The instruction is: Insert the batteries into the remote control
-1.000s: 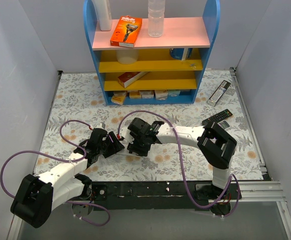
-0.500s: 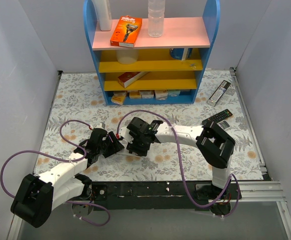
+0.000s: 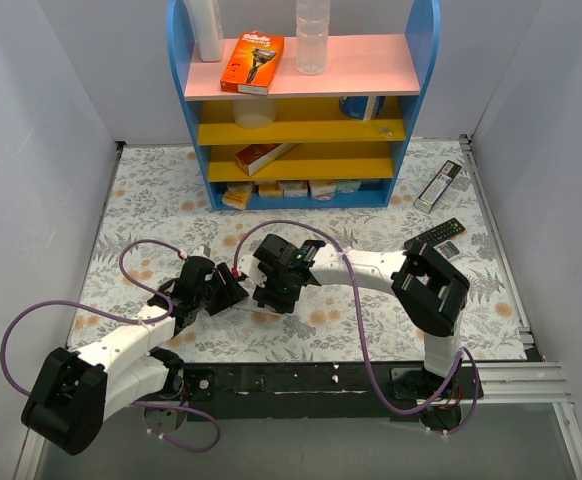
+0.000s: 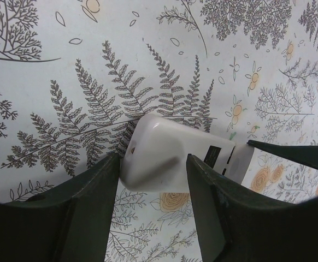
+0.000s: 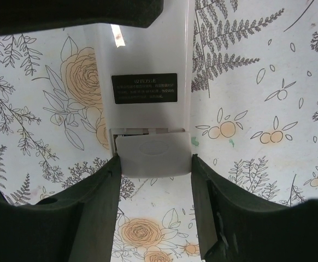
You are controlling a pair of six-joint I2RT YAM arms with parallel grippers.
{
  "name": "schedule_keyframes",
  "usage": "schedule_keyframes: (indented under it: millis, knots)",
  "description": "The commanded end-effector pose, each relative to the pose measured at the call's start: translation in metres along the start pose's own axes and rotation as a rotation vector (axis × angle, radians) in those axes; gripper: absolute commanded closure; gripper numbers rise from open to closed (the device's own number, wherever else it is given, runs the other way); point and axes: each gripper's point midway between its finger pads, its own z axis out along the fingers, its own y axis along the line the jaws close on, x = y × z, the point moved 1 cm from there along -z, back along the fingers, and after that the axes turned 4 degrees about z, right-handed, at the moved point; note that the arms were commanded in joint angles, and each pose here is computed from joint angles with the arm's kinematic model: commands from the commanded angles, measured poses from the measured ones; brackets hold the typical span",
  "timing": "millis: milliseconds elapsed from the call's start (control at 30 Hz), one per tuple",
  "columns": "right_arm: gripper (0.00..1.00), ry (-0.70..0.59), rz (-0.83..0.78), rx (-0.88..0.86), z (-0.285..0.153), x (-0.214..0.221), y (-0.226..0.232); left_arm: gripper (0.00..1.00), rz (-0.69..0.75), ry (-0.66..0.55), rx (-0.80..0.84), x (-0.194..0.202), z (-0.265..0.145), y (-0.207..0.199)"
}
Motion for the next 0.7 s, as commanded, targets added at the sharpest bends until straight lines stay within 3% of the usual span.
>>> schedule_keyframes:
  millis: [0,667]
  knots:
    - [0.51,-0.054,-0.010,-0.053,-0.0047,-0.0226,0.0113,0.49,-0.004,0.031,-0.011,0.0083,0.0004,0.0051]
    - [0.49,-0.059,0.011,-0.063,-0.0082,-0.0272,0.0136,0.49,-0.015,0.039,-0.006,0.0101,0.0005,0.0043]
